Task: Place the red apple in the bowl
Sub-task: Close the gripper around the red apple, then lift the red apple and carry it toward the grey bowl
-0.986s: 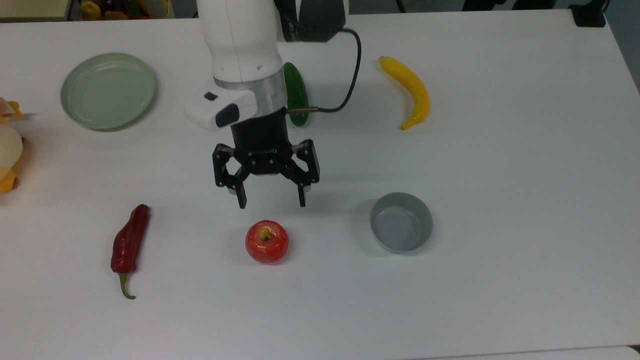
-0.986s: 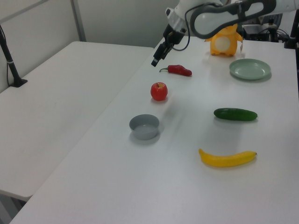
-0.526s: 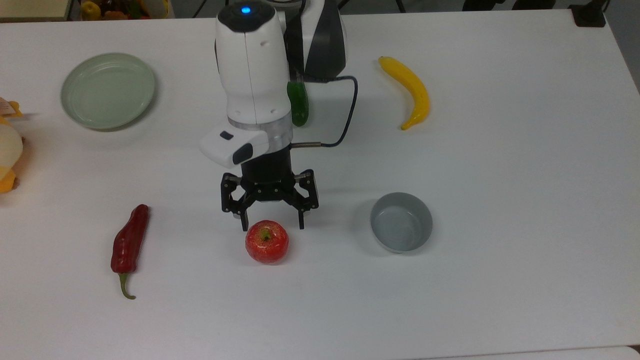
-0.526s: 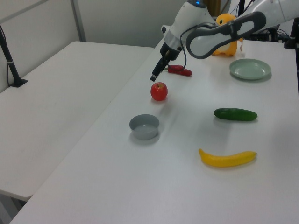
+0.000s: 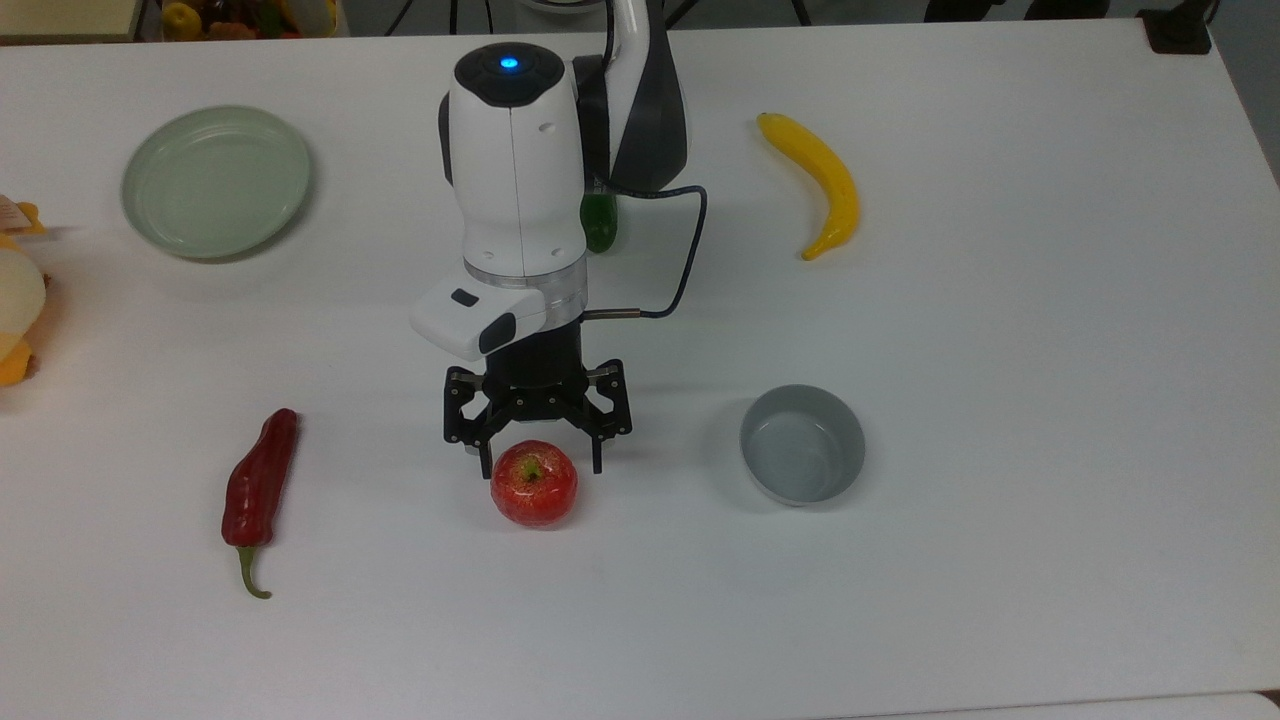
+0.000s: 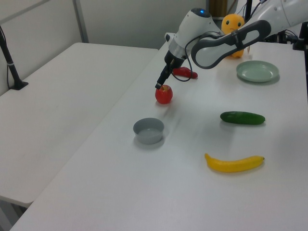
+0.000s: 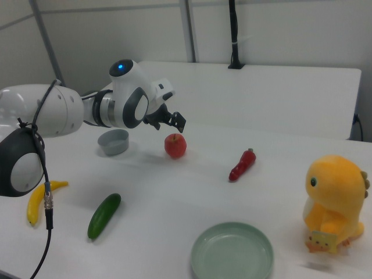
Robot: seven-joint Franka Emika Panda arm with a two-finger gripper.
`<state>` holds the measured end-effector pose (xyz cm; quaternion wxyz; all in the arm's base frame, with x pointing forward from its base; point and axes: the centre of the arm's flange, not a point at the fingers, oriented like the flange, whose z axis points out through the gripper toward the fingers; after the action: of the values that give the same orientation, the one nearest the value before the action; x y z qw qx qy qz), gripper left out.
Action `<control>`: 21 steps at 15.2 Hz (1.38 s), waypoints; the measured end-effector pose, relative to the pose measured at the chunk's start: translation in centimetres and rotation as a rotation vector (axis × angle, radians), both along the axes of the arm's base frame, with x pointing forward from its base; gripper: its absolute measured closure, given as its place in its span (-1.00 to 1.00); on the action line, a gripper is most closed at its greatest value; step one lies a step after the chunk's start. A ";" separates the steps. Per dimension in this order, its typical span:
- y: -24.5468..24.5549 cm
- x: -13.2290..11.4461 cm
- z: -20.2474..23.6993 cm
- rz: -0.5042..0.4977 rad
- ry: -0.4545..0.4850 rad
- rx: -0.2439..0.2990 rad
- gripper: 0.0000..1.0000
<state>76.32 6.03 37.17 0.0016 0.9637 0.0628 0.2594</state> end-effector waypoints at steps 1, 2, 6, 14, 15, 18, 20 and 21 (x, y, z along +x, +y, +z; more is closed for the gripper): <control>0.0 0.0 -0.3 0.003 -0.003 -0.004 -1.00; 0.1 0.1 -0.7 0.007 -0.008 -0.010 -1.00; -0.3 0.0 -2.3 0.015 0.000 -0.037 -1.00; -0.3 -0.1 -5.5 -0.014 0.010 -0.104 -0.80; -0.3 -0.1 -5.5 -0.022 0.002 -0.116 -0.64; -0.1 -0.1 -5.6 -0.026 -0.007 -0.142 -0.59; -0.1 -0.1 -5.6 -0.025 -0.008 -0.144 -0.59; -0.1 -0.1 -5.6 -0.025 -0.008 -0.144 -0.59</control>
<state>76.18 5.93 31.58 0.0744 0.9608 0.0692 0.2580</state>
